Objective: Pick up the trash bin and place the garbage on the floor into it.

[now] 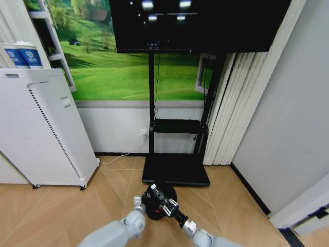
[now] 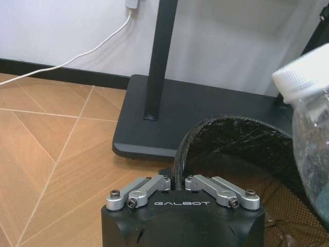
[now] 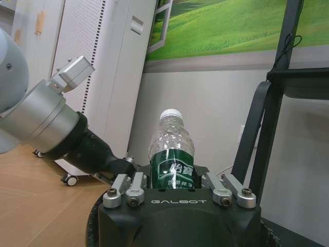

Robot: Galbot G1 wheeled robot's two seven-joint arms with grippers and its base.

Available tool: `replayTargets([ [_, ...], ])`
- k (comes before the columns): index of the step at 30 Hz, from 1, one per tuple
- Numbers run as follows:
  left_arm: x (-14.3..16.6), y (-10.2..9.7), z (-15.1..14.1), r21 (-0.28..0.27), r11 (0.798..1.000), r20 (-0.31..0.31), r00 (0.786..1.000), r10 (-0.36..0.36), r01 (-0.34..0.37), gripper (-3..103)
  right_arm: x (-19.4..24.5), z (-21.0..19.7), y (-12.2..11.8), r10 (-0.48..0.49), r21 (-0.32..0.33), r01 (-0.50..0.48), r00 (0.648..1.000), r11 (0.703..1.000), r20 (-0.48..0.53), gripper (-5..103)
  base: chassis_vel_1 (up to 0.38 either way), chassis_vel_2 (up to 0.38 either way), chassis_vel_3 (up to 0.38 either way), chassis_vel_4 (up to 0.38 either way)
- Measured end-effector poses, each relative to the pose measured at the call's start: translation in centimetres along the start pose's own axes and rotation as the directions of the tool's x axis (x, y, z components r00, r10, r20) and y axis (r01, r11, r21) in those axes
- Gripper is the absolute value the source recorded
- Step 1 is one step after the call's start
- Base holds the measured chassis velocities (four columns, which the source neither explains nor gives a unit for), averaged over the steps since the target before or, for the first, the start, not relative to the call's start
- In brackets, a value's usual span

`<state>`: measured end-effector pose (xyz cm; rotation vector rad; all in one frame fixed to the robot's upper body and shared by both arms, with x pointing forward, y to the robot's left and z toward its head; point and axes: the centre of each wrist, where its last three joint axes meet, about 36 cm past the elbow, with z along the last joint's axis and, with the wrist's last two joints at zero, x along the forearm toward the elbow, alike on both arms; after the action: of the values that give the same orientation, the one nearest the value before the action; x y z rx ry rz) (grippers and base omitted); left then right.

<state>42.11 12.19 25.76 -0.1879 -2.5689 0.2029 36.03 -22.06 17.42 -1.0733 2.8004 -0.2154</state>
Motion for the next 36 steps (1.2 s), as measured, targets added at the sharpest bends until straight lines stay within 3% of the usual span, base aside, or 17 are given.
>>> replayTargets([
  [4,0.0,-0.5,0.4,-0.005,1.000,-0.008,1.000,0.006,-0.006,7,0.5,0.0,-0.4,0.009,0.006,-0.009,1.000,1.000,-0.004,54,0.000,0.000,0.000,0.000],
  [5,0.0,-0.7,0.6,-0.005,1.000,-0.009,1.000,0.006,-0.006,7,0.7,0.0,-0.4,0.014,0.005,-0.014,1.000,1.000,-0.007,65,0.000,0.000,0.000,0.000],
  [7,-0.1,-0.8,0.6,-0.007,1.000,-0.010,1.000,0.005,-0.005,7,0.8,0.0,-0.4,0.016,0.005,-0.016,1.000,1.000,-0.008,65,0.000,0.000,0.000,0.000],
  [8,-0.1,-1.0,0.7,-0.008,1.000,-0.010,1.000,0.006,-0.006,7,1.1,0.1,-0.3,0.019,0.005,-0.019,1.000,1.000,-0.011,76,0.000,0.000,0.000,0.000],
  [10,-0.2,-1.0,0.7,-0.008,1.000,-0.009,1.000,0.005,-0.005,7,1.2,0.1,-0.2,0.024,0.004,-0.024,1.000,1.000,-0.011,76,0.000,0.000,0.000,0.000],
  [11,-0.2,-1.0,0.7,-0.010,1.000,-0.007,1.000,0.003,-0.003,7,1.2,0.0,-0.3,0.040,0.000,-0.040,0.999,0.999,-0.007,87,0.000,0.000,0.000,0.000],
  [13,-0.1,-0.8,0.5,-0.010,1.000,-0.005,1.000,-0.001,0.000,7,1.2,-0.2,-0.5,0.057,-0.001,-0.057,0.998,0.998,-0.004,92,0.000,0.000,0.000,0.000],
  [15,0.4,-0.1,-0.3,0.007,1.000,0.015,1.000,-0.010,0.009,7,1.9,-0.1,-2.9,0.152,0.008,-0.152,0.988,0.988,-0.013,99,0.000,0.000,0.000,0.000],
  [19,0.8,0.9,-1.2,0.015,1.000,0.037,0.999,-0.021,0.020,7,3.3,0.4,-5.2,0.224,0.032,-0.222,0.974,0.974,-0.040,100,0.000,0.000,0.000,0.000],
  [23,2.3,3.9,-2.4,0.025,0.998,0.072,0.995,-0.064,0.062,7,6.8,1.6,-9.5,0.334,0.125,-0.322,0.939,0.938,-0.084,100,0.000,0.000,0.000,0.000],
  [27,3.3,5.6,-2.4,0.023,0.996,0.082,0.993,-0.087,0.085,7,8.0,1.8,-11.0,0.365,0.173,-0.347,0.926,0.922,-0.092,100,0.000,0.000,0.000,0.000],
  [29,4.5,7.5,-2.2,0.012,0.994,0.084,0.990,-0.111,0.111,7,9.1,1.9,-12.2,0.387,0.213,-0.361,0.917,0.908,-0.098,100,0.000,0.000,0.000,0.000],
  [36,6.1,10.2,-2.5,0.001,0.990,0.091,0.986,-0.139,0.140,7,11.1,1.8,-13.6,0.410,0.220,-0.378,0.904,0.899,-0.121,100,0.000,0.000,0.000,0.000],
])
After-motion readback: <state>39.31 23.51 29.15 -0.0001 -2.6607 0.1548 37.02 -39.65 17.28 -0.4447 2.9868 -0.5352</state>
